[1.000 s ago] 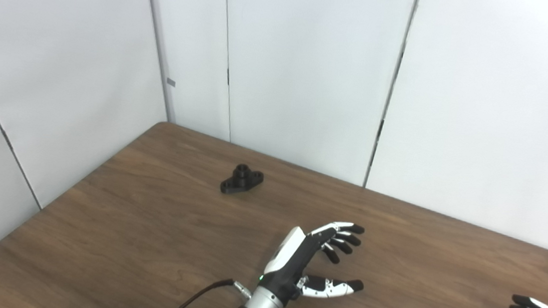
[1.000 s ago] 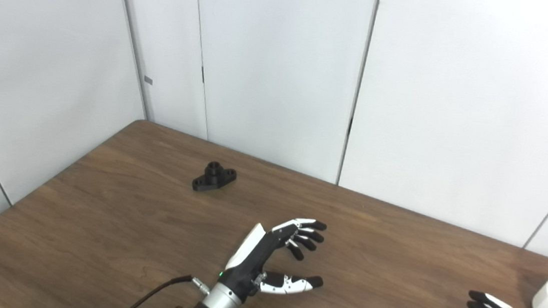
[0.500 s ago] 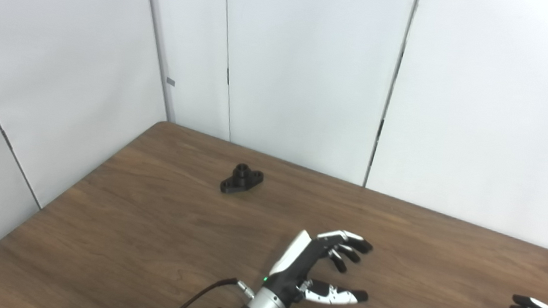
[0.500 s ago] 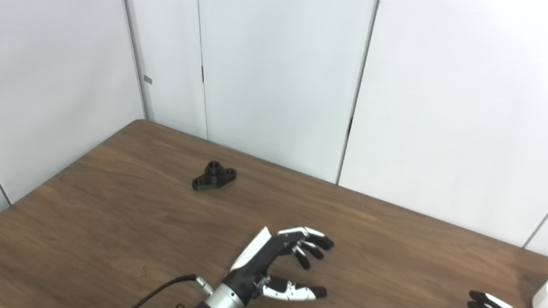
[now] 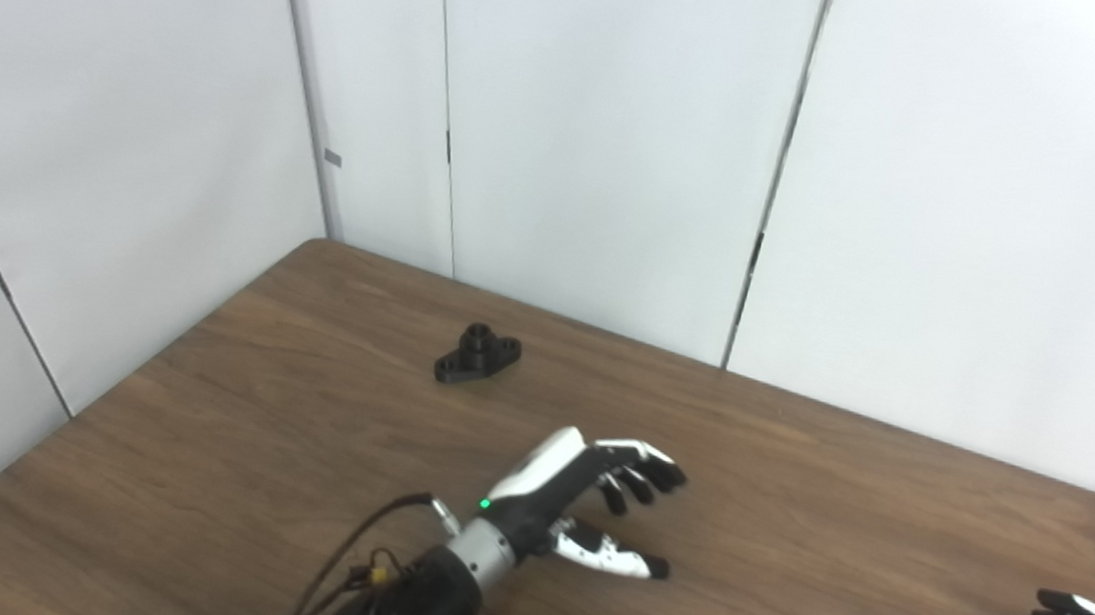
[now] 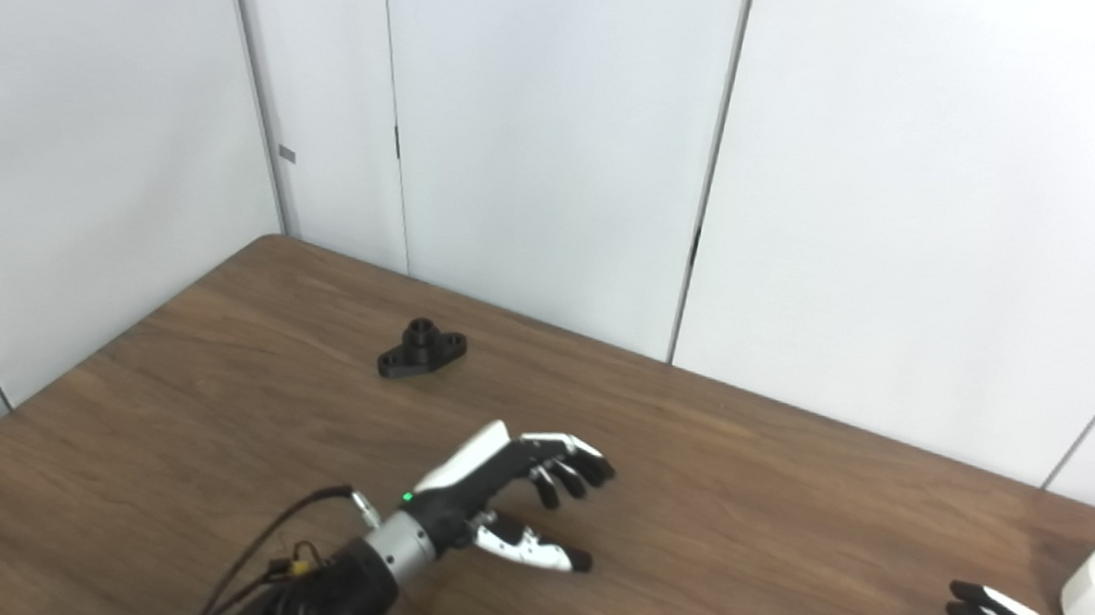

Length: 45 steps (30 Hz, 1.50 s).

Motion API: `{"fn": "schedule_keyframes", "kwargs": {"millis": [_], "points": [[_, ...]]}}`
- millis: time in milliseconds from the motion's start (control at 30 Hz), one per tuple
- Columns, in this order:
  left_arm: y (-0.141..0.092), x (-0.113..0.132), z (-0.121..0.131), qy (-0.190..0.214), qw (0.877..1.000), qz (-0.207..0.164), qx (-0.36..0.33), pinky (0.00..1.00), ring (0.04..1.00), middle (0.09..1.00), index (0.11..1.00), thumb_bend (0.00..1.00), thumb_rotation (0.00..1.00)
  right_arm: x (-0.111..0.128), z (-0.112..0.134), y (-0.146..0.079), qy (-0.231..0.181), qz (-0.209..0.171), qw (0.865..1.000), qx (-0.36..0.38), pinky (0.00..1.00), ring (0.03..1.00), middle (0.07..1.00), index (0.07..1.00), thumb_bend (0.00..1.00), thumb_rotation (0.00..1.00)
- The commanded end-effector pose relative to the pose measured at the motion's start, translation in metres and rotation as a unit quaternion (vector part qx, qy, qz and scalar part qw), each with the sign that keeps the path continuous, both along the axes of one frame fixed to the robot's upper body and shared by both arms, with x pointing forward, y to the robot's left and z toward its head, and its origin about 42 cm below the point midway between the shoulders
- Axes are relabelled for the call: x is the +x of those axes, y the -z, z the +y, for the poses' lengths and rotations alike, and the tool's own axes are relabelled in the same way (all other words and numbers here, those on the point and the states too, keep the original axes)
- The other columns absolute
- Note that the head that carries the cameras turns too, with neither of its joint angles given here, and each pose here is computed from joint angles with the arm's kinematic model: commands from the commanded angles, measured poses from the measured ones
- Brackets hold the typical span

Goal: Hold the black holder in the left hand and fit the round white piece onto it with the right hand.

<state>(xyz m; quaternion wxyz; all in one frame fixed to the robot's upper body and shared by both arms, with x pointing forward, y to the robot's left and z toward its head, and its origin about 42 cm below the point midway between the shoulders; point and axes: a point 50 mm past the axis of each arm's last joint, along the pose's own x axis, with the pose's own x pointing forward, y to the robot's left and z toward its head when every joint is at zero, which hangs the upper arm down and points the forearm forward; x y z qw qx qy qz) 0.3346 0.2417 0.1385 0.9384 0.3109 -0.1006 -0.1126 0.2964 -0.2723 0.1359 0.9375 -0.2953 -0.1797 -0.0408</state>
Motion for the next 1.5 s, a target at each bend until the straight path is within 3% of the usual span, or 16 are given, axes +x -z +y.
{"fn": "schedule_keyframes", "kwargs": {"millis": [0, 67, 233, 533, 967, 1100, 1200, 1467], "points": [[-0.03, 0.01, 0.004, -0.008, 0.999, -0.049, 0.016, 0.58, 0.698, 0.729, 0.721, 0.81, 0.14, 0.0, -0.009, -0.003, -0.005, -0.015, 1.0, -0.012, 0.49, 0.602, 0.663, 0.695, 0.65, 0.0], [-0.035, 0.011, 0.011, -0.022, 0.998, -0.051, 0.027, 0.59, 0.709, 0.737, 0.727, 0.81, 0.18, 0.0, -0.009, -0.003, -0.005, -0.015, 1.0, -0.013, 0.49, 0.602, 0.662, 0.694, 0.65, 0.0], [-0.052, 0.013, 0.026, -0.051, 0.996, -0.055, 0.038, 0.58, 0.738, 0.775, 0.74, 0.8, 0.11, 0.0, -0.009, -0.003, -0.005, -0.013, 1.0, -0.013, 0.5, 0.609, 0.666, 0.698, 0.65, 0.0], [-0.082, 0.022, 0.059, -0.115, 0.985, -0.11, 0.07, 0.65, 0.746, 0.781, 0.736, 0.79, 0.09, 0.0, -0.008, -0.006, -0.006, -0.015, 1.0, -0.013, 0.49, 0.601, 0.661, 0.694, 0.65, 0.0], [-0.123, 0.031, 0.09, -0.193, 0.964, -0.163, 0.077, 0.57, 0.732, 0.764, 0.709, 0.8, 0.0, -0.001, -0.009, -0.008, -0.004, -0.013, 1.0, -0.014, 0.48, 0.602, 0.662, 0.696, 0.66, 0.0], [-0.13, 0.034, 0.1, -0.208, 0.959, -0.171, 0.085, 0.58, 0.778, 0.809, 0.712, 0.78, 0.02, -0.001, -0.008, -0.009, -0.005, -0.012, 1.0, -0.015, 0.48, 0.599, 0.662, 0.694, 0.65, 0.0], [-0.134, 0.035, 0.105, -0.224, 0.954, -0.177, 0.094, 0.65, 0.814, 0.822, 0.705, 0.78, 0.05, -0.001, -0.009, -0.008, -0.006, -0.013, 1.0, -0.015, 0.48, 0.599, 0.661, 0.694, 0.66, 0.0], [-0.14, 0.045, 0.119, -0.272, 0.931, -0.181, 0.162, 0.71, 0.912, 0.899, 0.714, 0.84, 0.15, -0.003, -0.008, -0.011, -0.004, -0.011, 1.0, -0.015, 0.47, 0.596, 0.663, 0.691, 0.66, 0.0]]}}
